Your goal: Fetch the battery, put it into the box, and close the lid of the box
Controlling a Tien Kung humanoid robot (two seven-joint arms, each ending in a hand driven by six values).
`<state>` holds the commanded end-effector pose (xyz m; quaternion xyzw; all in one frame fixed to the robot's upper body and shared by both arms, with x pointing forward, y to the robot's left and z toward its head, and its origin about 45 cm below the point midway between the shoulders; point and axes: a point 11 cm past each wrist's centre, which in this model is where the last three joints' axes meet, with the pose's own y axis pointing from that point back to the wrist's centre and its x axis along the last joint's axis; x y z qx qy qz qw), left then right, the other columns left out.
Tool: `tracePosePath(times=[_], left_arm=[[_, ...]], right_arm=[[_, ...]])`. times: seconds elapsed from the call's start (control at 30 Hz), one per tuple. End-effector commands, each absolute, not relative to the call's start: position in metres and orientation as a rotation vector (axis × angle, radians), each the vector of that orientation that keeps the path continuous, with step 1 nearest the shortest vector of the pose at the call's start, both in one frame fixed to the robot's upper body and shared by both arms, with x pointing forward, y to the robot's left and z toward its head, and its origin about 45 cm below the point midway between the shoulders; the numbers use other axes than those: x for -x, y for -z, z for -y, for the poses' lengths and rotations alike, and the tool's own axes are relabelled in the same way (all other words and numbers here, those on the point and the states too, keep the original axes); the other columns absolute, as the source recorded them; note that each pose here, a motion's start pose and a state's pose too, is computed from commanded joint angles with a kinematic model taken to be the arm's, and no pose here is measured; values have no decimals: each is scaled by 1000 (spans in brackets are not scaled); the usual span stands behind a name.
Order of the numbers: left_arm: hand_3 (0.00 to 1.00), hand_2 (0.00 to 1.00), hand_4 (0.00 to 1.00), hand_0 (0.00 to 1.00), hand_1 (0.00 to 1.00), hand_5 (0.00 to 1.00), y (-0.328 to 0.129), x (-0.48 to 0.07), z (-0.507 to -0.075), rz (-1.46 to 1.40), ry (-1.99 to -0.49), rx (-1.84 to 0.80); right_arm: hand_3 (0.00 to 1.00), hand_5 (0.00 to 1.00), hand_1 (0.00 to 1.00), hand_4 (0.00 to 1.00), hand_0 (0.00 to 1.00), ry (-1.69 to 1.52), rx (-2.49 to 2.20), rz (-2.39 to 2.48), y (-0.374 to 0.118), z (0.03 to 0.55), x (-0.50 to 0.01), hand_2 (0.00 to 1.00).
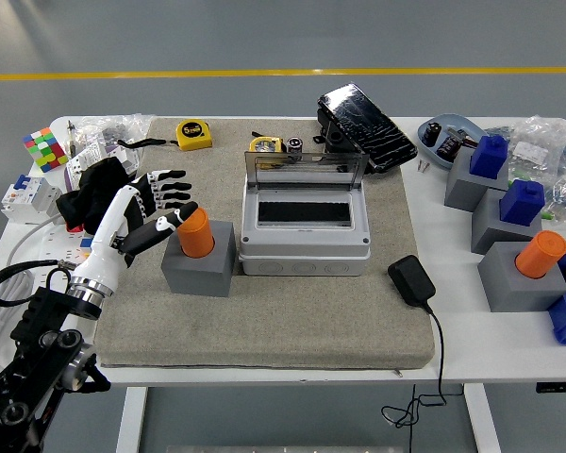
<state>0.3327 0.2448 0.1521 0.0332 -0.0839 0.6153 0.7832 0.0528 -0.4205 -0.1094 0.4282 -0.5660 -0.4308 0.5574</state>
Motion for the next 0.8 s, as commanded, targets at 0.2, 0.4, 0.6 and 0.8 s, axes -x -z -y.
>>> tracePosePath(times=[0.2, 0.4, 0.6, 0.8], left_arm=[[705, 629, 998, 642, 633, 265, -150, -333, -234, 199, -1305, -80], [678, 580, 998, 611, 611, 202, -149, -334, -224, 199, -1300, -56], [576, 520, 998, 507, 547, 144, -144, -334, -215, 176, -1296, -34], [516, 444, 998, 353, 446, 118, -141, -335, -209, 152, -1307, -6]], right_arm=[[575, 581, 648, 972, 642, 1014, -1014, 1334, 109, 420, -54, 658], [576, 582, 648, 972, 641, 1015, -1012, 1333, 109, 421, -53, 658], [575, 581, 648, 972, 641, 1013, -1009, 1330, 109, 422, -52, 658], [575, 581, 648, 972, 641, 1016, -1009, 1328, 110, 421, -51, 658]])
